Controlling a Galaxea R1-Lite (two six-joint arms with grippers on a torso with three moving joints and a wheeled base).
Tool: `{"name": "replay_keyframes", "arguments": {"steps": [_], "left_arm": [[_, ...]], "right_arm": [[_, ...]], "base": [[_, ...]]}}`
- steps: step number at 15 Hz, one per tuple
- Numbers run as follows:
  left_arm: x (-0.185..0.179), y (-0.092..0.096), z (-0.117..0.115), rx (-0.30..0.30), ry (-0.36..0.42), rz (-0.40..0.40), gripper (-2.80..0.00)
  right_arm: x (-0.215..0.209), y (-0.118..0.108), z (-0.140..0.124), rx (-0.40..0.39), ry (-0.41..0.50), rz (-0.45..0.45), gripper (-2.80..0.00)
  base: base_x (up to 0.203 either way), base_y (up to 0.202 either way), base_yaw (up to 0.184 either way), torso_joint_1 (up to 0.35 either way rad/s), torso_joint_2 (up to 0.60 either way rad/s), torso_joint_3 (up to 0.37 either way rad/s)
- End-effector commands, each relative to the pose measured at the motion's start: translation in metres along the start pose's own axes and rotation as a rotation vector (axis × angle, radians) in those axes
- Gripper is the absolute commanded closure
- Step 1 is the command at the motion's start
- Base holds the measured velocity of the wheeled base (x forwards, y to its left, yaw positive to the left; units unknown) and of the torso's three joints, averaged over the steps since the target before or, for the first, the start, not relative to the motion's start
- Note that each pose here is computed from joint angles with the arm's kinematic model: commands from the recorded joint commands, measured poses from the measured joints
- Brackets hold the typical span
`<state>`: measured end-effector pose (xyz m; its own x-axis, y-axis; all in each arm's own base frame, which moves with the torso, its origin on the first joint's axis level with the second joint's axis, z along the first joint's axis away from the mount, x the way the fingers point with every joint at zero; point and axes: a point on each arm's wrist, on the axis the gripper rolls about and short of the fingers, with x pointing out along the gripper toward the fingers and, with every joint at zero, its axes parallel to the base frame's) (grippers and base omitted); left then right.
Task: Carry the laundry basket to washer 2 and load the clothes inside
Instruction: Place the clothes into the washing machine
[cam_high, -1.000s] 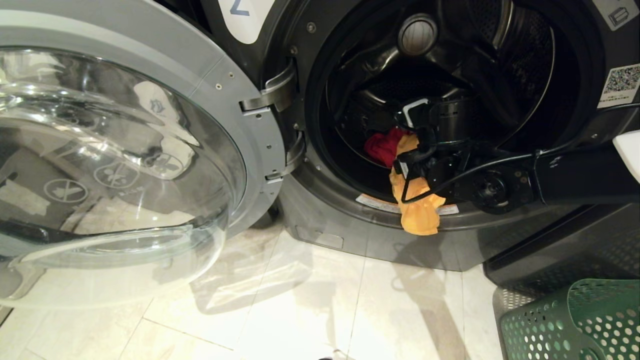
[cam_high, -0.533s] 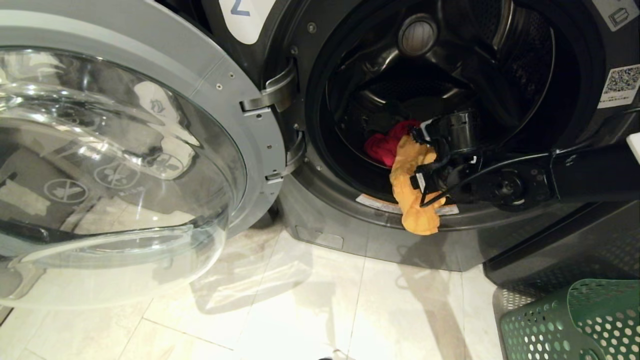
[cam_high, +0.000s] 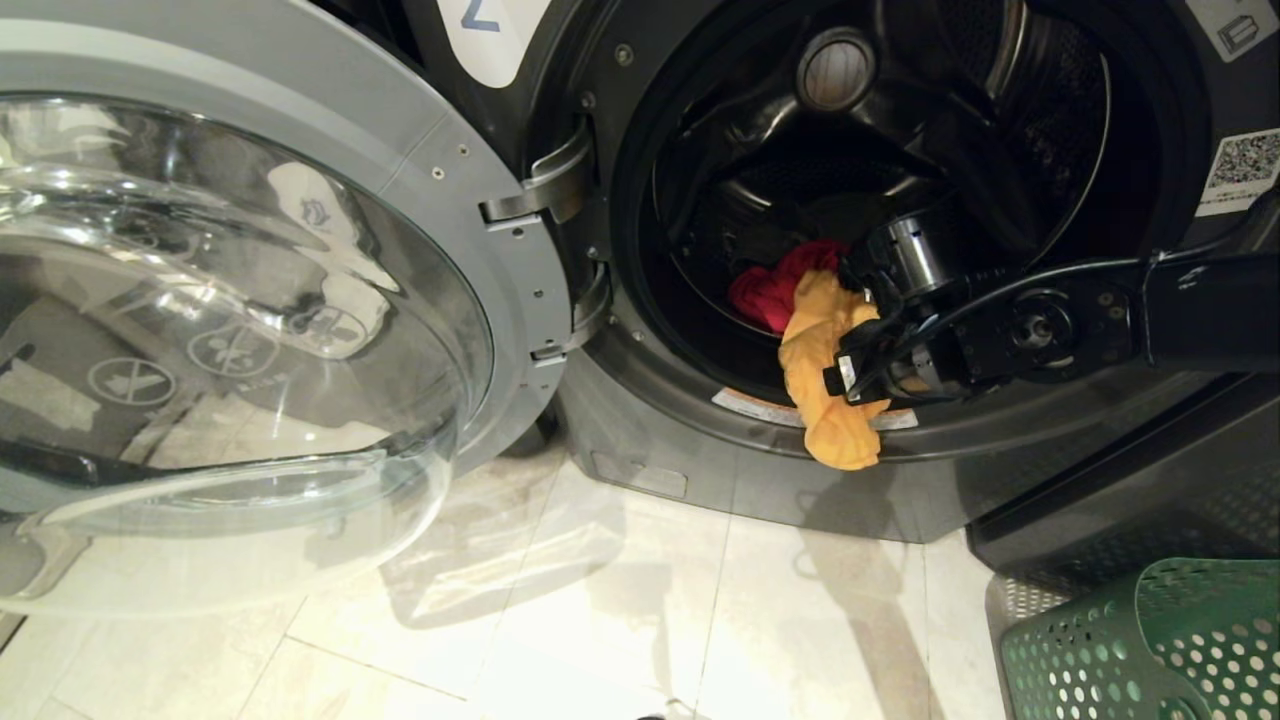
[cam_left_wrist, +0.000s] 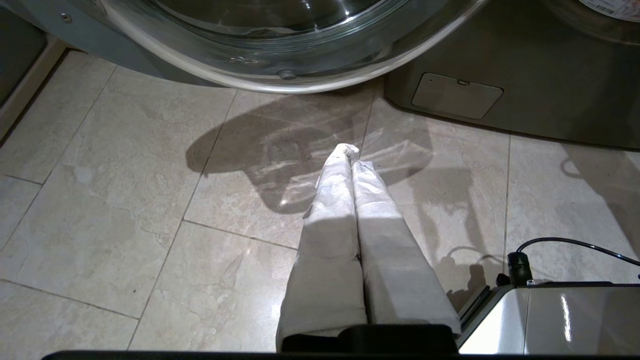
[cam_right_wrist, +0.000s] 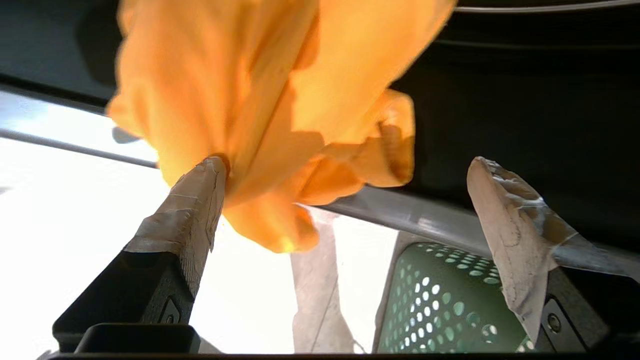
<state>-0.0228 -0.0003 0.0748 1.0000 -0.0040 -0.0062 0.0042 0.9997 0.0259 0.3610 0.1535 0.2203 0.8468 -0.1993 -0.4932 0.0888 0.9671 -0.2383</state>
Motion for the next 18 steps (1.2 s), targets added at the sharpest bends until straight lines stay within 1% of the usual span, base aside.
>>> {"name": "replay_keyframes", "arguments": {"steps": [1, 3, 7, 10, 13, 14, 18], "left_arm": [[0.000, 0.000, 0.000, 0.000, 0.002, 0.001, 0.00], [0.000, 0.000, 0.000, 0.000, 0.001, 0.000, 0.00], [0.000, 0.000, 0.000, 0.000, 0.002, 0.001, 0.00], [0.000, 0.000, 0.000, 0.000, 0.001, 0.000, 0.00], [0.000, 0.000, 0.000, 0.000, 0.002, 0.001, 0.00], [0.000, 0.000, 0.000, 0.000, 0.002, 0.001, 0.00], [0.000, 0.000, 0.000, 0.000, 0.001, 0.000, 0.00]], "right_arm": [[-0.004, 0.003, 0.000, 0.000, -0.001, 0.035, -2.80], [-0.001, 0.009, -0.003, 0.039, 0.015, 0.079, -2.80], [0.018, 0.021, -0.013, 0.048, 0.060, 0.109, -2.80], [0.026, 0.028, -0.009, 0.079, 0.049, 0.115, -2.80], [0.035, 0.033, -0.005, 0.089, 0.039, 0.115, -2.80], [0.037, 0.034, -0.004, 0.093, 0.034, 0.113, 0.00], [0.046, 0.033, -0.005, 0.098, 0.040, 0.101, 0.00]], "base": [[0.000, 0.000, 0.000, 0.000, 0.00, 0.000], [0.000, 0.000, 0.000, 0.000, 0.00, 0.000], [0.000, 0.000, 0.000, 0.000, 0.00, 0.000], [0.000, 0.000, 0.000, 0.000, 0.00, 0.000], [0.000, 0.000, 0.000, 0.000, 0.00, 0.000], [0.000, 0.000, 0.000, 0.000, 0.00, 0.000], [0.000, 0.000, 0.000, 0.000, 0.00, 0.000]]}}
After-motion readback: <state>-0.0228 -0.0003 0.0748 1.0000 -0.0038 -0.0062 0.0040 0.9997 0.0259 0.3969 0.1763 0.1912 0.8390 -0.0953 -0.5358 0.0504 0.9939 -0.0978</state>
